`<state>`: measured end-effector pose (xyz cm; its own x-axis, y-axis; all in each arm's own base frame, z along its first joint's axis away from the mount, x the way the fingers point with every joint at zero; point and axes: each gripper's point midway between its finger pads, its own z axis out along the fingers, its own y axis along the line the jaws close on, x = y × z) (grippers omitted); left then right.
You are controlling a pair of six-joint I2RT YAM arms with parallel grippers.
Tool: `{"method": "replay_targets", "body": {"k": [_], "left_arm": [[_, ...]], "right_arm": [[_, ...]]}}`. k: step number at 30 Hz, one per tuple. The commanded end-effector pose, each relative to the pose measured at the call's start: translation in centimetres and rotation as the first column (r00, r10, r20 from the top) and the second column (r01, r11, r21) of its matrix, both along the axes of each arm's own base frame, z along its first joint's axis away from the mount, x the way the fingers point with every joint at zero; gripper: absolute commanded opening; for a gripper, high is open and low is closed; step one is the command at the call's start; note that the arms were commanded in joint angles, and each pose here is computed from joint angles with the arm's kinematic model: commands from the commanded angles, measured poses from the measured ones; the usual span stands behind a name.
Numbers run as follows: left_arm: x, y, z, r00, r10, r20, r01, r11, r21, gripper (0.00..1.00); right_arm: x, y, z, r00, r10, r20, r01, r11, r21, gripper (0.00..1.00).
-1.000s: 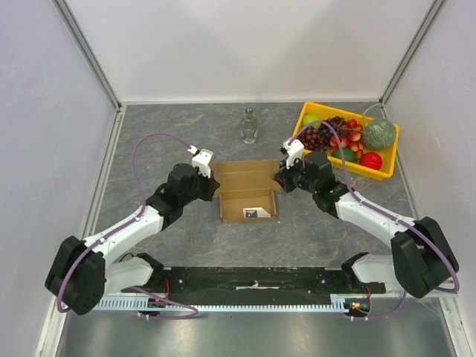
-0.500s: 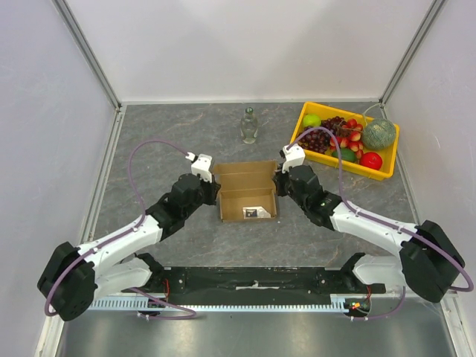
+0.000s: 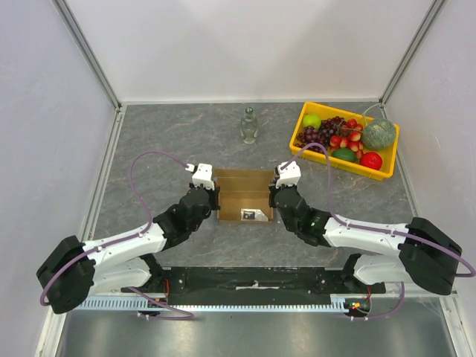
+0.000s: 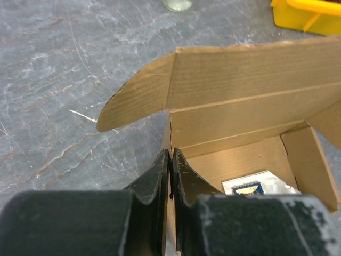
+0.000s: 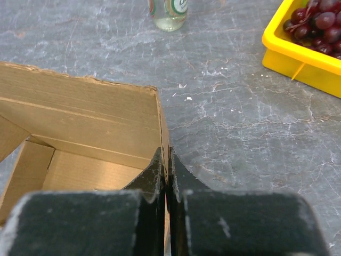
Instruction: Fold the paper box
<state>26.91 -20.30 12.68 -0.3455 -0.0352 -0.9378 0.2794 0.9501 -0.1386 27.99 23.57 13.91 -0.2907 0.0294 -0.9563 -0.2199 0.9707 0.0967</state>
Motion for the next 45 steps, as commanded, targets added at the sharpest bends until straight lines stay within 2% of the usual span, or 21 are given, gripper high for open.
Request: {"method": "replay_targets", "body": {"k": [1,8,16,45], "left_arm": [[1.7,-1.0,3.1,0.993,0.074,0.088,-0.063,0.990,-0.125,0.11],[2.8,-2.8,3.1,0.992,0.055,0.111,-0.039,0.990,-0.139,0.08],[1.9,-2.4,2.0,0.992,0.050,0.116,-0.032,0.987,-0.156,0.02],[-2.3,-2.2,-1.7,0.996,0.070,0.056,-0.057,0.978,-0.203,0.02]], "right_arm": [[0.9,-0.1,2.8,0.983,-0.139,0.117,0.125,0.985,0.123,0.00],[1.2,-0.3,2.2,0.967,-0.185,0.176,0.156,0.974,0.167,0.00],[0.7,-0.1,1.0,0.961,-0.199,0.193,0.160,0.966,0.201,0.00],[-3.8,0.1,-0.7,0.945,-0.246,0.214,0.204,0.958,0.201,0.01]]}}
